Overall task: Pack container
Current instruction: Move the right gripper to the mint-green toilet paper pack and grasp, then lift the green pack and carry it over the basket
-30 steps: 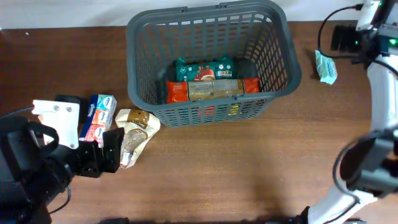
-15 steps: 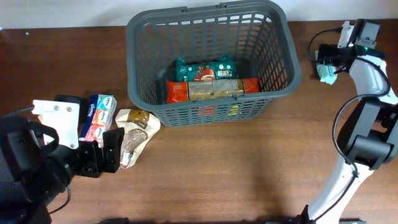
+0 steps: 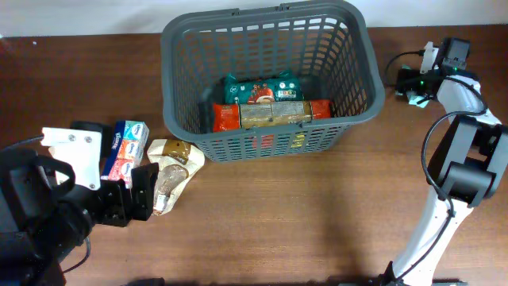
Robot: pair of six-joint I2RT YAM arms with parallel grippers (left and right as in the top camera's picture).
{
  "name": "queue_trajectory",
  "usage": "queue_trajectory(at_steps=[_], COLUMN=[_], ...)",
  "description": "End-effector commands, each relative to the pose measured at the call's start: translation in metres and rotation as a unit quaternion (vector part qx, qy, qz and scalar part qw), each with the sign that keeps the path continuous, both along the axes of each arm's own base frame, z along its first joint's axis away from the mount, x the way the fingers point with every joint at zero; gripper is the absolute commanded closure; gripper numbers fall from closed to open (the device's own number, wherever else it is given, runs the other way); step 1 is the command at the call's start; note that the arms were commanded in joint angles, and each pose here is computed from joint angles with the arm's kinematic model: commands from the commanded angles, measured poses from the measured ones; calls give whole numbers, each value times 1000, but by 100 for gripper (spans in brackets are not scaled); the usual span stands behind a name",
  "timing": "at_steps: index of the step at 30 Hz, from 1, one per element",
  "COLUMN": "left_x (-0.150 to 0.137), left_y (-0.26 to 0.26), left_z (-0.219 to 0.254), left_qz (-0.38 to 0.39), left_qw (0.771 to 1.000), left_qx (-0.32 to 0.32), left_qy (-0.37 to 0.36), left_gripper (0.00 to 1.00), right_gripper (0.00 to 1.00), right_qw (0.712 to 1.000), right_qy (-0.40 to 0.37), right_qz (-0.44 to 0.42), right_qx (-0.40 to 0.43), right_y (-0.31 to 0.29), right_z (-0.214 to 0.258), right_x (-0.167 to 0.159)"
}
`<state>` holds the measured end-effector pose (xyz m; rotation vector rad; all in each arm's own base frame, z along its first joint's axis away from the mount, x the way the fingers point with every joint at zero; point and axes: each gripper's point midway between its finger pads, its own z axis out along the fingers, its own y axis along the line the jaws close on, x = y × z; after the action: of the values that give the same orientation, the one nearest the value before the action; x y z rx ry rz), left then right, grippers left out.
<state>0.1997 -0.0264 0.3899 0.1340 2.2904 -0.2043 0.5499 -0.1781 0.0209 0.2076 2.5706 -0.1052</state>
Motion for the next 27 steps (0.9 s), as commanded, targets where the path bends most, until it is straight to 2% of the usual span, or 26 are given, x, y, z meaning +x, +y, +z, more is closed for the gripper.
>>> queue_trajectory(at_steps=[1,7,14,24,27], left_x=[-2,-2,-2,-2,-2], left_y=[-1,-1,-1,-1,-1], left_z=[4,4,4,4,4], left_qz=[-6,-6,-6,-6,-6], left_qw=[1000,1000,1000,1000,1000], left_qx=[1,1,1,1,1], left_qy=[-8,-8,-8,-8,-8], left_gripper=[1,1,1,1,1], right_gripper=[18,39,56,85,87], right_qw=[1000,1000,1000,999,998], right_qy=[4,8,14,23,20], right_qz=[0,0,0,-25,-34], right_qx=[14,15,17,36,41], right_y=[4,4,5,7,7], right_z=[-8,-9,-11,-14,-5], right_x=[0,-2,-5,-10,-10])
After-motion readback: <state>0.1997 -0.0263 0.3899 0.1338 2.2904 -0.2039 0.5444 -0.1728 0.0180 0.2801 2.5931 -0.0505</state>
